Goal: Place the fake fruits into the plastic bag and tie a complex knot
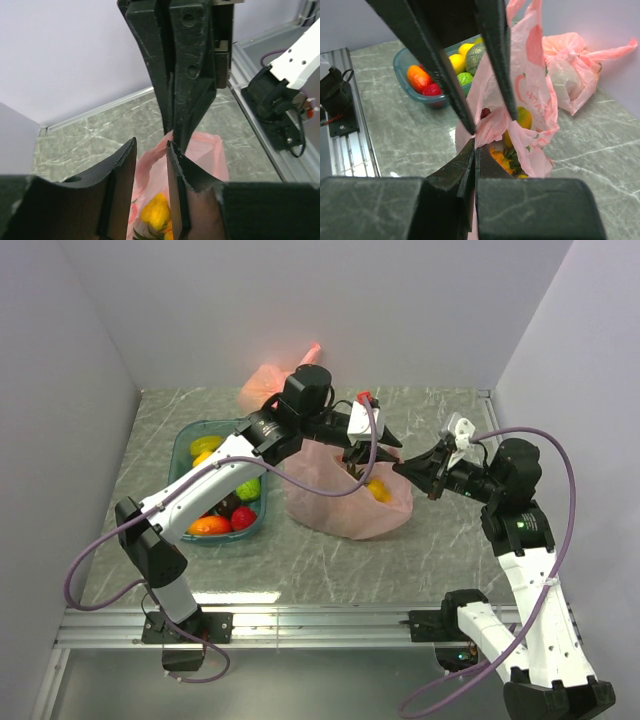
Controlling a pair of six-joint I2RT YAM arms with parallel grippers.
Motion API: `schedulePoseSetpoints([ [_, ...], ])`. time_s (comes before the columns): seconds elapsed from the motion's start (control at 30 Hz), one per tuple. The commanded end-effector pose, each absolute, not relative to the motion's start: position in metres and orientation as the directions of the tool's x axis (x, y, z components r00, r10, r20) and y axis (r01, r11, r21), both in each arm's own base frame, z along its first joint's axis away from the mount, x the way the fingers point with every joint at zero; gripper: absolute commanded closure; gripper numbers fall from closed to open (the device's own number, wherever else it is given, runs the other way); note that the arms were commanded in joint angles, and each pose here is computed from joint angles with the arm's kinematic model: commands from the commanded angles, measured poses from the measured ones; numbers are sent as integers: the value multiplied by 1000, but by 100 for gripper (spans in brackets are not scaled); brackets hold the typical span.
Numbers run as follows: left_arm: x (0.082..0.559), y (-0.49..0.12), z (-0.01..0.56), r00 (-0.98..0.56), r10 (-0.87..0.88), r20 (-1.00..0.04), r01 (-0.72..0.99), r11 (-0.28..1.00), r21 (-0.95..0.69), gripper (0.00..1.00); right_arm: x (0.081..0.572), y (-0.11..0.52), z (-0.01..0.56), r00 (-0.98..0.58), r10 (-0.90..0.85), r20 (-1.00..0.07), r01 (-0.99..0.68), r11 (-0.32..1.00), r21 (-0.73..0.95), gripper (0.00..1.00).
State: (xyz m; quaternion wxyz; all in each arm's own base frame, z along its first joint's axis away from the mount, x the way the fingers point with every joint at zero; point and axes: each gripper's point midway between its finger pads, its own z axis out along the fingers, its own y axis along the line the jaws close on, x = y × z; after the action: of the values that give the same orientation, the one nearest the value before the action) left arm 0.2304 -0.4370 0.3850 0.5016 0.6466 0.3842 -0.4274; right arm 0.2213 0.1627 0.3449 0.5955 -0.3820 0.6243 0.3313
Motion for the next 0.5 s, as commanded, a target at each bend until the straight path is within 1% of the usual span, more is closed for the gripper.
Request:
schedulePoseSetpoints([
  [0.0,234,-440,391,396,64,-916,907,-186,379,64,215,167,363,76,-90,-993,-883,456,-109,98],
  [0.17,234,-441,382,420,86,-903,893,-218,394,62,216,168,365,83,-92,-992,-884,453,-116,98],
  [0.3,234,-438,373,429,110,-896,888,-230,397,63,216,167,364,94,-104,-990,-883,450,-132,98],
  [0.33,234,-439,372,433,111,-894,886,-232,400,67,216,167,364,94,-106,-990,-883,450,-132,98],
  [0.4,235,-438,371,435,111,-894,886,-233,402,74,214,168,364,102,-108,-989,-887,441,-139,98],
  [0.47,234,-438,369,433,118,-894,885,-243,397,77,214,168,365,103,-110,-989,-886,441,-141,98],
])
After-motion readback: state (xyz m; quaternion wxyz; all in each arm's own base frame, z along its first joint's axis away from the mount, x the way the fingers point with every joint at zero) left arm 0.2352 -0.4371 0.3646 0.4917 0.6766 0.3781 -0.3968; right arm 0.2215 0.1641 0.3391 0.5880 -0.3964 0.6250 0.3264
